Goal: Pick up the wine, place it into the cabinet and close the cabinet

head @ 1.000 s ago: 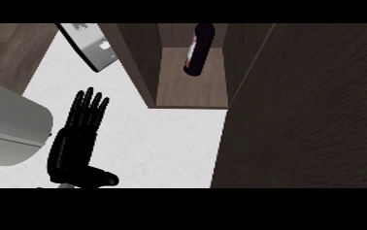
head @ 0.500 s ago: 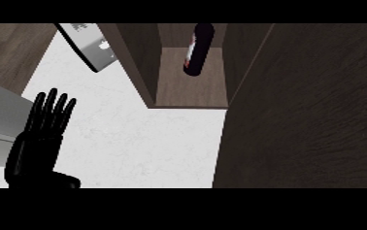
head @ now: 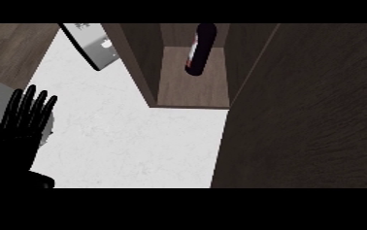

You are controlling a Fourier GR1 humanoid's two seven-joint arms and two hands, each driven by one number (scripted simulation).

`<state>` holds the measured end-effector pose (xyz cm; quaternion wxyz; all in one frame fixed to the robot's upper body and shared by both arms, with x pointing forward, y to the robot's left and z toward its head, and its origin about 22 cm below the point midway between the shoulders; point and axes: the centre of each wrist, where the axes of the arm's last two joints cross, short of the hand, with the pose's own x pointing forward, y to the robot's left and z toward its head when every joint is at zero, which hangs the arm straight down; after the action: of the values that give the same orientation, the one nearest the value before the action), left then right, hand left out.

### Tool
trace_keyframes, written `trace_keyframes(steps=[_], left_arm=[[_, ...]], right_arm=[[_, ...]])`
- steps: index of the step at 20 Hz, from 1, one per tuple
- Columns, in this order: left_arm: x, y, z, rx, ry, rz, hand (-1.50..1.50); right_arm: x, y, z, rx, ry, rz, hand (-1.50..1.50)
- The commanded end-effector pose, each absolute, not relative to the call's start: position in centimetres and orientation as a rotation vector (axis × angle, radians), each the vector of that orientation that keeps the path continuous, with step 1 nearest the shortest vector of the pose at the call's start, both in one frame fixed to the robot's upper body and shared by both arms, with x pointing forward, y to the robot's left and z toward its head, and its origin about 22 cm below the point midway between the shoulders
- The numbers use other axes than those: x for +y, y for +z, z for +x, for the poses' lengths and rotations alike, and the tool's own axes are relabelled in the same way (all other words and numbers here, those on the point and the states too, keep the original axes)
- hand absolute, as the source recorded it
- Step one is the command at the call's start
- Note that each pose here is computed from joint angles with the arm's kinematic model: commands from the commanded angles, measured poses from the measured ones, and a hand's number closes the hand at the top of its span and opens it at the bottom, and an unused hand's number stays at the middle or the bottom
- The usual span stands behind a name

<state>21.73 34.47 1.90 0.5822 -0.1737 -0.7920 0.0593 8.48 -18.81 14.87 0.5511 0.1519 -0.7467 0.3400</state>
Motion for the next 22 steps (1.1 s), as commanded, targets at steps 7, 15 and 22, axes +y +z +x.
trace_keyframes(steps=[7, 15, 22], left_arm=[[36.4, 3.4, 22.7, -1.862, 0.115, -0.427, -1.5], [37.4, 3.8, 22.9, -1.866, 0.097, -0.424, -1.5], [38.1, 2.9, 21.9, -1.831, 0.101, -0.423, -1.5]], right_arm=[[-16.3, 18.0, 8.3, -1.82, 0.66, 0.629, 1.5], [-12.5, 18.1, 12.7, -1.822, 0.689, 0.61, 1.5], [-3.5, 21.9, 18.2, -1.81, 0.649, 0.603, 1.5]])
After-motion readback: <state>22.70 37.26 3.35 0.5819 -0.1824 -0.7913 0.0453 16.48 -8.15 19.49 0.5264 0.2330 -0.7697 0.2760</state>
